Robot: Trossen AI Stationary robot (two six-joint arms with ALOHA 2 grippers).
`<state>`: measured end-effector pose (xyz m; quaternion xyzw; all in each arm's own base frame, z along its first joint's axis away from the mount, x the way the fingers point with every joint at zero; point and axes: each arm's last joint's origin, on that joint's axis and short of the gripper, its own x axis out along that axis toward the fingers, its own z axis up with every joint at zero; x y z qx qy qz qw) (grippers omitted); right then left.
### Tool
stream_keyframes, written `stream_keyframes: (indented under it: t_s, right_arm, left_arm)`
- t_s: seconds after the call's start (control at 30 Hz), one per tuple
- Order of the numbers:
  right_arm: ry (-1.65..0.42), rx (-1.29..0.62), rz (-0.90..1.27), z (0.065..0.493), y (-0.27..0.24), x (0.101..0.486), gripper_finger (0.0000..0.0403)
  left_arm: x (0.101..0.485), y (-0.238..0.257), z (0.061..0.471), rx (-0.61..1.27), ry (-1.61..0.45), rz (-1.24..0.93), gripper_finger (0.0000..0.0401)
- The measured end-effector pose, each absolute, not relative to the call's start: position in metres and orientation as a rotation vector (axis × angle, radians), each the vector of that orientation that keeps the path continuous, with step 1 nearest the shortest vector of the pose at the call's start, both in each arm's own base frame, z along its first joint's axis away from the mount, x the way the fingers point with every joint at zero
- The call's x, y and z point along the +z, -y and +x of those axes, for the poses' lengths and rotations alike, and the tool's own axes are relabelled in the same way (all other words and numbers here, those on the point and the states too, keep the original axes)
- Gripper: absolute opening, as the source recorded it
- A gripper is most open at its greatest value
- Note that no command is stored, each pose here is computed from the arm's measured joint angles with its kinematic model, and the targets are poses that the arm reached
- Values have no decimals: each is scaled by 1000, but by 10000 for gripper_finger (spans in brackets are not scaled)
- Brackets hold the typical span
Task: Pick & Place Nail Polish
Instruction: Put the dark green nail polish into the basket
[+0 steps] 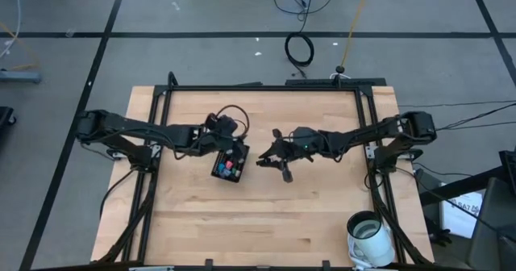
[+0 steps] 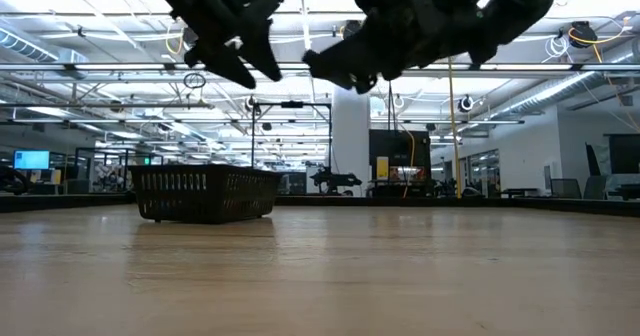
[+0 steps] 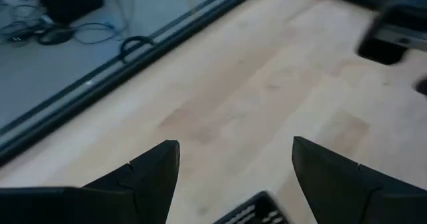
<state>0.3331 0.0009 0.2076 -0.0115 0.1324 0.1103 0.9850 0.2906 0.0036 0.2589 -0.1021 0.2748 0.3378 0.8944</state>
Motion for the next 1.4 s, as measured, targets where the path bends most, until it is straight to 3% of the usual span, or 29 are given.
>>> stream_keyframes:
  t_s: [0.33,0.5,0.93,1.4]
  right_arm:
    - [-262,189,10,368,10,178,102]
    - [-270,174,-62,368,11,187,102]
    - [-444,-190,-396,341,0,217,102]
    - [-407,-209,-504,338,-17,228,102]
  left_arm:
    - [270,0,269,724,-606,-235,278]
    - [259,6,279,656,-632,-331,278]
    - [273,14,310,435,-375,-503,278]
    - [257,4,324,440,-380,-617,278]
